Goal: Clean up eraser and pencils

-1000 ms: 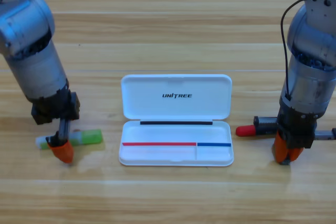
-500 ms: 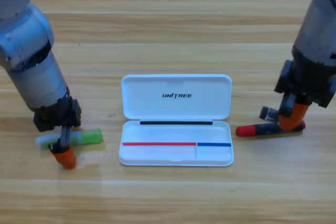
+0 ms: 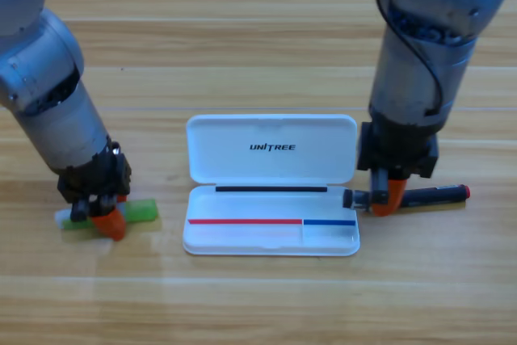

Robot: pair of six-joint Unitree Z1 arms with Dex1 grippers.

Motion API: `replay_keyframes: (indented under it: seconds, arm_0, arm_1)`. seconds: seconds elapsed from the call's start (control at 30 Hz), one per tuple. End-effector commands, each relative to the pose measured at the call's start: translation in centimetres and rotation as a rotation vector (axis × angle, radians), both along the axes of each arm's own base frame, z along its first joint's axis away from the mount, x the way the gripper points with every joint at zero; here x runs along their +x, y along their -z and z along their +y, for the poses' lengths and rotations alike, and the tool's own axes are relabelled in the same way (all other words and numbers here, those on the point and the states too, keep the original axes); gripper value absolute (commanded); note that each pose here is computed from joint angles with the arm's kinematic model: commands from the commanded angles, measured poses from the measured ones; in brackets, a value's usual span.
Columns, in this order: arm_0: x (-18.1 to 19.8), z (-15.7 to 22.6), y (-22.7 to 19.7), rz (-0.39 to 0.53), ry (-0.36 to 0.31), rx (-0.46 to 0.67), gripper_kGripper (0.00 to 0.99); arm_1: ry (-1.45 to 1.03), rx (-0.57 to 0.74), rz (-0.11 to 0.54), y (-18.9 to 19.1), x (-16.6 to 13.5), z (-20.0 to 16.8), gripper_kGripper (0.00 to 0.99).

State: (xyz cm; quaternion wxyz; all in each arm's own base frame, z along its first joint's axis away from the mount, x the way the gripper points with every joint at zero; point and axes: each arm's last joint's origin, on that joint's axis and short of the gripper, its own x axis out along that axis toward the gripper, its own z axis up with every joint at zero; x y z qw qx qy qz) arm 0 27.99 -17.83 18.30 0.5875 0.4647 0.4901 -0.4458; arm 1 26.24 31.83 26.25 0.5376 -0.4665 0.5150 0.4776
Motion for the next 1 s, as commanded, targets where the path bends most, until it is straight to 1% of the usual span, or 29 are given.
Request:
replay_keyframes:
  seconds: [0.03,0.23,0.4,0.5,0.6,0.8,0.83,0.9,0.97,1.0]
  arm_0:
    - [0.2,0.5,2.7,0.058,0.001,0.048,0.000]
    - [-0.6,1.1,0.6,0.012,0.003,0.037,0.000]
    - [-1.4,1.6,-3.1,-0.020,0.025,0.027,0.000]
    - [-1.8,1.8,-5.7,-0.036,0.046,-0.004,0.000]
    - [-1.9,1.6,-7.4,-0.020,0.058,-0.040,0.000]
    - [-1.6,1.4,-8.8,-0.005,0.052,-0.044,0.000]
    - [-1.6,1.3,-9.0,0.001,0.053,-0.049,0.000]
    - [-1.6,1.3,-9.2,0.010,0.054,-0.049,0.000]
    - [-1.6,1.2,-9.5,0.017,0.058,-0.054,0.000]
    - [-1.6,1.3,-9.5,0.021,0.058,-0.052,0.000]
  arm_1:
    - [-0.070,-0.062,0.053,3.9,0.1,2.6,0.000]
    - [-0.086,-0.064,0.057,4.8,0.4,3.6,0.000]
    - [-0.095,-0.068,0.062,5.5,0.3,4.3,0.000]
    - [-0.095,-0.073,0.068,6.0,0.5,4.5,0.000]
    - [-0.095,-0.083,0.073,6.6,0.7,4.7,0.000]
    - [-0.093,-0.083,0.076,6.7,0.7,4.7,0.000]
    - [-0.093,-0.083,0.076,6.8,0.7,4.8,0.049]
    - [-0.093,-0.082,0.075,6.8,0.7,4.8,0.345]
    - [-0.092,-0.079,0.073,6.7,0.8,4.9,0.680]
    - [-0.092,-0.077,0.069,6.5,0.8,4.8,0.788]
